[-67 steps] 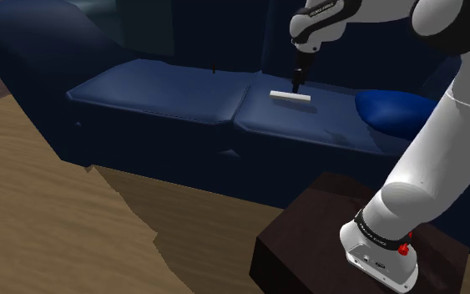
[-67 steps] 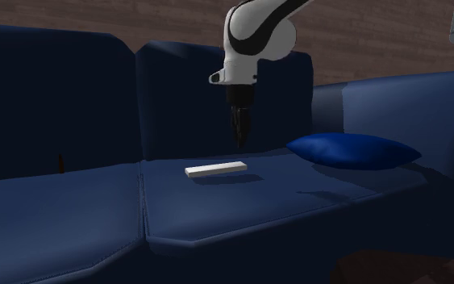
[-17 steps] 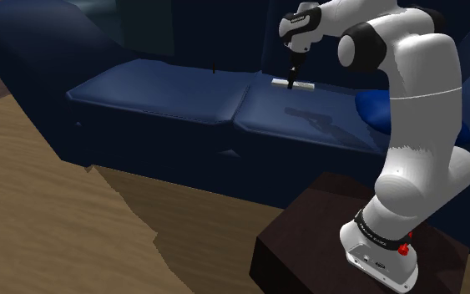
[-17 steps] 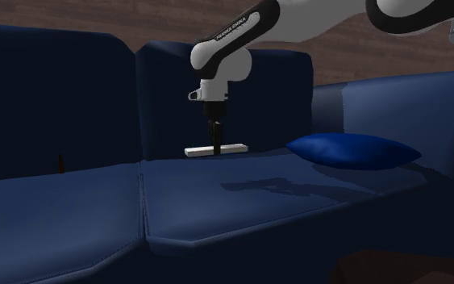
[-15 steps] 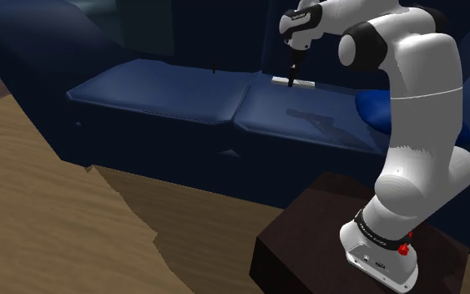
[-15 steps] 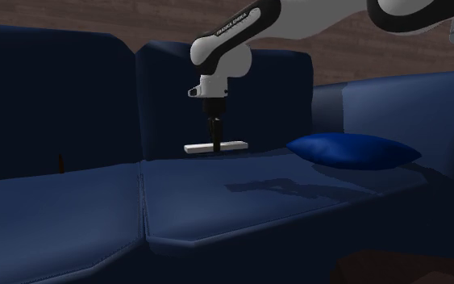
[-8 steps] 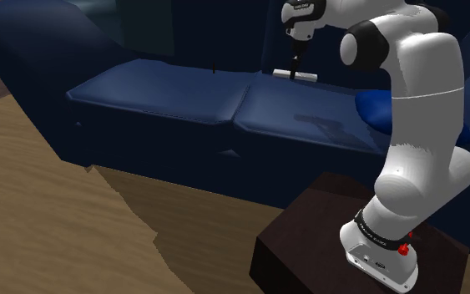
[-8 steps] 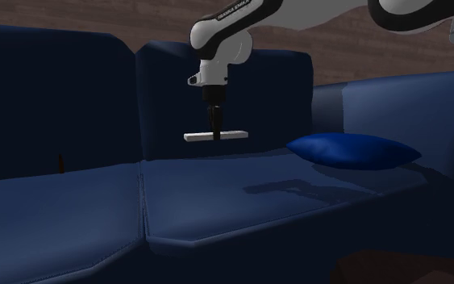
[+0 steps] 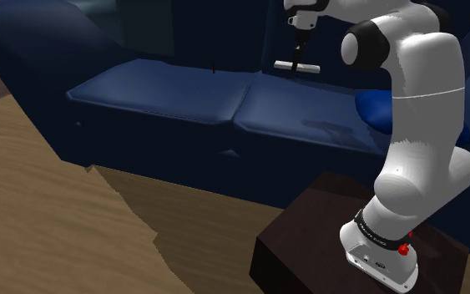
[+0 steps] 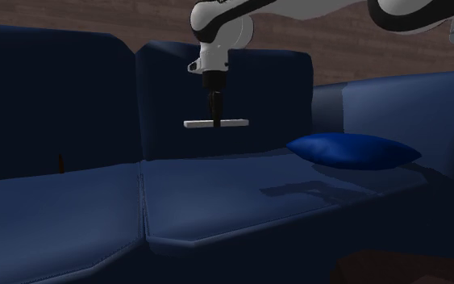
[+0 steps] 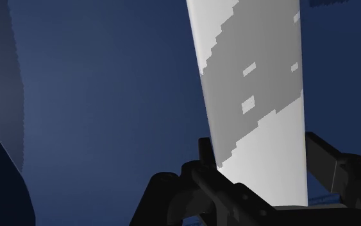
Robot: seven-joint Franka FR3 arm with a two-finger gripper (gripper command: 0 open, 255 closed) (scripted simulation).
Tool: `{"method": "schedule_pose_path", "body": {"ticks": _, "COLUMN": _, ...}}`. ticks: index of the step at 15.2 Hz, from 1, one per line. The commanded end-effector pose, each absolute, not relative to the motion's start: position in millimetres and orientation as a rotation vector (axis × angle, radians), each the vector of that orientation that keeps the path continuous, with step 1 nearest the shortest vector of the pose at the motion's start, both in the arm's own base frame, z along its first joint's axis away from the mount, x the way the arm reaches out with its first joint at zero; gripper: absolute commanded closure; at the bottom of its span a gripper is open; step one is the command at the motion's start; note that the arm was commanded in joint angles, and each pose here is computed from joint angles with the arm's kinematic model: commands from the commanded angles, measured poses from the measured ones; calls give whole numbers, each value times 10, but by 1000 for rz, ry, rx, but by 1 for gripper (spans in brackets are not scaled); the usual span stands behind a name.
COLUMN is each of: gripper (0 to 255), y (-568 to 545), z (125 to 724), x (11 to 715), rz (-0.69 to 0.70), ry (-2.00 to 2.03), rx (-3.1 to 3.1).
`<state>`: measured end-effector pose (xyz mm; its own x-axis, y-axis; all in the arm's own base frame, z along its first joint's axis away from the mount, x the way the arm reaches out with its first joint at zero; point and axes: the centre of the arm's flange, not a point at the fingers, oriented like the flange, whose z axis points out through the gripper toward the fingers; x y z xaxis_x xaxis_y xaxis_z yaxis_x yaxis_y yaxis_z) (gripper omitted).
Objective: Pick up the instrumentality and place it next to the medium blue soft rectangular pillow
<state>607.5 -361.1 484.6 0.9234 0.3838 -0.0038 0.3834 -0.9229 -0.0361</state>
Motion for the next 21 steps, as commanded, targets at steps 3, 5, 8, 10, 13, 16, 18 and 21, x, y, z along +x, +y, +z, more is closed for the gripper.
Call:
{"method": "schedule_pose_path", "body": {"ticks": 3, "gripper": 255, "y": -3604, "z": 5054, "x": 6081, "rz": 17, "ry": -608, "rx": -3047}}
{"method": "schedule_pose_path", "body": {"ticks": 5, "gripper": 255, "y": -3561, "z": 5105, "x": 5956, "rz": 17, "ry": -608, "rx": -3047}}
{"method": "schedule_pose_path", "body": {"ticks": 8, "gripper": 255, "y": -3432, "z": 5106, "x": 5581, "rz": 17, "ry": -608, "rx": -3047}}
{"method": "schedule_pose_path", "body": {"ticks": 10, "gripper": 255, "y": -3346, "z": 5107, "x": 5332, "rz": 17, "ry": -608, "rx": -3047}}
{"method": "schedule_pose_path", "body": {"ticks": 13, "gripper": 255, "y": -3218, "z": 5109, "x": 4957, "rz": 17, "ry": -608, "rx": -3047}}
{"method": "schedule_pose_path", "body": {"ticks": 16, "gripper": 255, "y": -3089, "z": 5110, "x": 4583, "rz": 17, "ry": -608, "rx": -3047}}
{"method": "schedule_pose_path", "body": {"ticks": 18, "gripper": 255, "y": -3003, "z": 5111, "x": 4333, "rz": 17, "ry": -608, "rx": -3047}}
{"method": "schedule_pose_path", "body": {"ticks": 21, "gripper": 255, "y": -2874, "z": 5112, "x": 3959, "rz": 17, "ry": -608, "rx": -3047}}
